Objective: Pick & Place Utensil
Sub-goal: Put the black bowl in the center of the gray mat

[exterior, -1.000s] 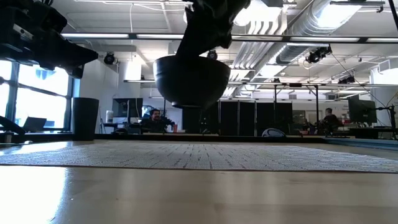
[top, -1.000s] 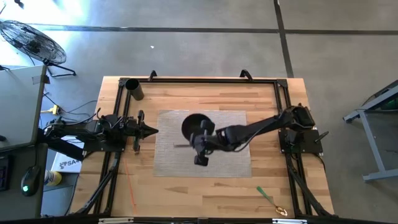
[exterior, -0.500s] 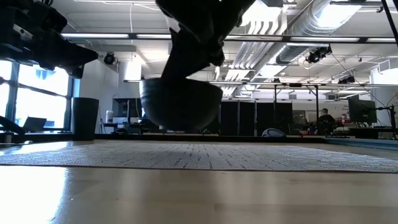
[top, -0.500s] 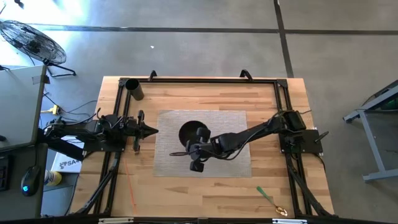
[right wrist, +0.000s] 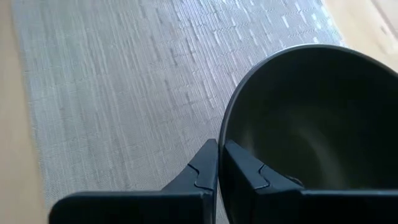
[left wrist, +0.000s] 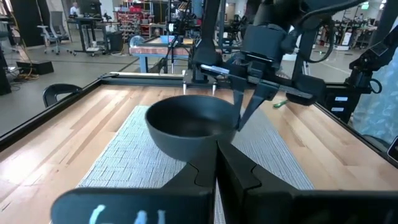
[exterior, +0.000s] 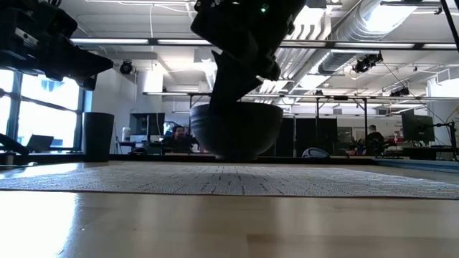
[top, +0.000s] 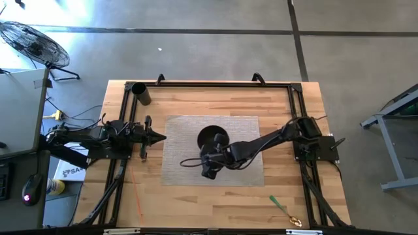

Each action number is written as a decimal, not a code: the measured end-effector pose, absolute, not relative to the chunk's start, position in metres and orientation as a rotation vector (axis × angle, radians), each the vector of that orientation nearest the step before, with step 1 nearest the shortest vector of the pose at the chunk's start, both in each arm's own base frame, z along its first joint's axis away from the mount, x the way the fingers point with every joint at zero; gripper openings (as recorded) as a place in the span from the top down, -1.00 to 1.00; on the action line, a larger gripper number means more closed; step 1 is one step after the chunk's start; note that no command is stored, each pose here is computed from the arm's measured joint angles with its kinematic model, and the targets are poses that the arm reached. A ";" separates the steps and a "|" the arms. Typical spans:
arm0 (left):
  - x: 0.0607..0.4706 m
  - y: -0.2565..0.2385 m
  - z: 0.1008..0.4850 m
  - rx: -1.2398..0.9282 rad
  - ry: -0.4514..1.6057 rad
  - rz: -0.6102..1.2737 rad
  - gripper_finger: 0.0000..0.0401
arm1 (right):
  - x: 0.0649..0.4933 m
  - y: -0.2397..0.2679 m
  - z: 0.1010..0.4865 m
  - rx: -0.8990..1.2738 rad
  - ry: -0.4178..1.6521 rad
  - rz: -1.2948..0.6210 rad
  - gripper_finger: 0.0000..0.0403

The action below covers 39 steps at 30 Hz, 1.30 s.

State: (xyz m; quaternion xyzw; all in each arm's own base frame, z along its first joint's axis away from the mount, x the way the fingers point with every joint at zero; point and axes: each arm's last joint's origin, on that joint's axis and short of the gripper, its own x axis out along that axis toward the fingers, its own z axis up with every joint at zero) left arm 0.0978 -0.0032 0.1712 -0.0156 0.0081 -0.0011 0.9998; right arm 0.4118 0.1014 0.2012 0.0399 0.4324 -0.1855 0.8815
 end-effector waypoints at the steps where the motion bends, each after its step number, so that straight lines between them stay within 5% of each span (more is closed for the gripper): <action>1: 0.098 -0.003 0.171 -0.031 0.016 -0.002 1.00 | 0.411 0.102 0.201 0.083 0.899 -0.392 0.95; 39: 0.098 -0.003 0.171 -0.031 0.016 -0.002 1.00 | 0.423 0.097 0.187 0.046 0.902 -0.332 0.94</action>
